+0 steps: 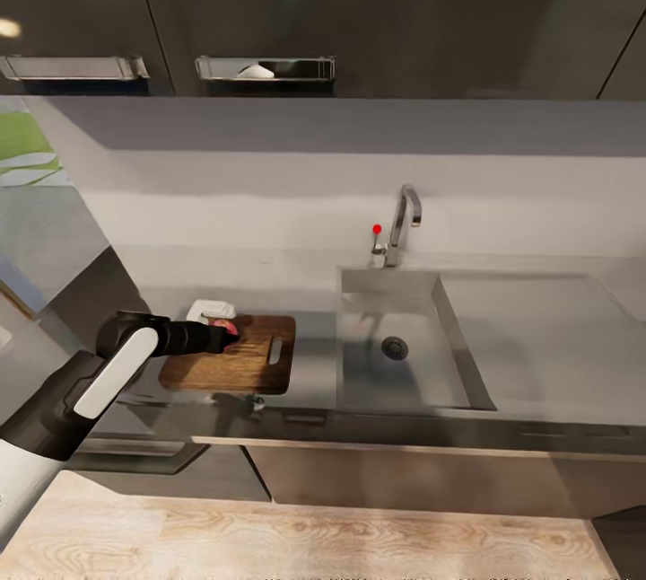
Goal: In the kitchen, take the Vidalia onion out of the sink, dice it on the chopping board with the paring knife, put the diced onion into the bowl on the countertop, then place both the paring knife and the chopping board into the sink.
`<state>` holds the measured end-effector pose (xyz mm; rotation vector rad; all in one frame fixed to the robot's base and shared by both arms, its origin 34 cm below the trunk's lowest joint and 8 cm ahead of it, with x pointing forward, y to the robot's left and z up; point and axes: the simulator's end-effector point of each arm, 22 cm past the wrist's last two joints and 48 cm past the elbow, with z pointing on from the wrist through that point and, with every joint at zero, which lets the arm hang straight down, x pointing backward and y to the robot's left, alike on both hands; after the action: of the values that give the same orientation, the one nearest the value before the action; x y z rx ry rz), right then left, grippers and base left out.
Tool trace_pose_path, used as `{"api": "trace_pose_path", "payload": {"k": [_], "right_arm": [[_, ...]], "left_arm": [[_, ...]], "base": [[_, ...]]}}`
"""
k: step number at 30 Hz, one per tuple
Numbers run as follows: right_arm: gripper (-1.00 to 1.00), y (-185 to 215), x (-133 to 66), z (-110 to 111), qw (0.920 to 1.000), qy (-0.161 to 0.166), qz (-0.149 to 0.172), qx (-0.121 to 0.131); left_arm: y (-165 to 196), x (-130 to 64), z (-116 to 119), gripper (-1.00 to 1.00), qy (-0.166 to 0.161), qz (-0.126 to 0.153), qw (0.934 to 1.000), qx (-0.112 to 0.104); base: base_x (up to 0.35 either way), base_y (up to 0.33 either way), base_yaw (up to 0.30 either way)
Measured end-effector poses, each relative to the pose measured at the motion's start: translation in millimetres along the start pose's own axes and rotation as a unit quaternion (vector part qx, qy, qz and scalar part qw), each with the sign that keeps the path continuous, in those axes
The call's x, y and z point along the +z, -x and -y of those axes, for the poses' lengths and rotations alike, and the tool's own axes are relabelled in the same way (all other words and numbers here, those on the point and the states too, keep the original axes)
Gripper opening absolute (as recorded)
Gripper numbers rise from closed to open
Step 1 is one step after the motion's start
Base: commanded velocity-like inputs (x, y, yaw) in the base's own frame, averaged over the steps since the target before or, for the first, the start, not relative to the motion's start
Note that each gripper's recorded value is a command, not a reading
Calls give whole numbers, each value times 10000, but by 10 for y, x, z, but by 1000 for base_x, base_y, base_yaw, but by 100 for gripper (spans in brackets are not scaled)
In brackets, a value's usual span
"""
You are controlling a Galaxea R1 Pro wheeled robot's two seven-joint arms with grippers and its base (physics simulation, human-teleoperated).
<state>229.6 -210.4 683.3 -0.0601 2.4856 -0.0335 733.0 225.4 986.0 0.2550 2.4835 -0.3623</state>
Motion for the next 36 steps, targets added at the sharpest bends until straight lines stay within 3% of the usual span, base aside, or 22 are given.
{"api": "trace_pose_path", "payload": {"k": [27, 28, 36], "right_arm": [[100, -12, -5, 2, 10000, -5, -16, 1], [100, -12, -5, 2, 10000, -6, -16, 1], [100, -12, -5, 2, 10000, -6, -16, 0]], "left_arm": [[-64, 55, -45, -100, 23, -85, 9999, -65], [-64, 55, -46, 100, 24, -85, 9999, -64], [-70, 59, -59, 100, 37, -94, 9999, -73]], "base": [[0, 0, 0], [0, 0, 0], [0, 0, 0]]}}
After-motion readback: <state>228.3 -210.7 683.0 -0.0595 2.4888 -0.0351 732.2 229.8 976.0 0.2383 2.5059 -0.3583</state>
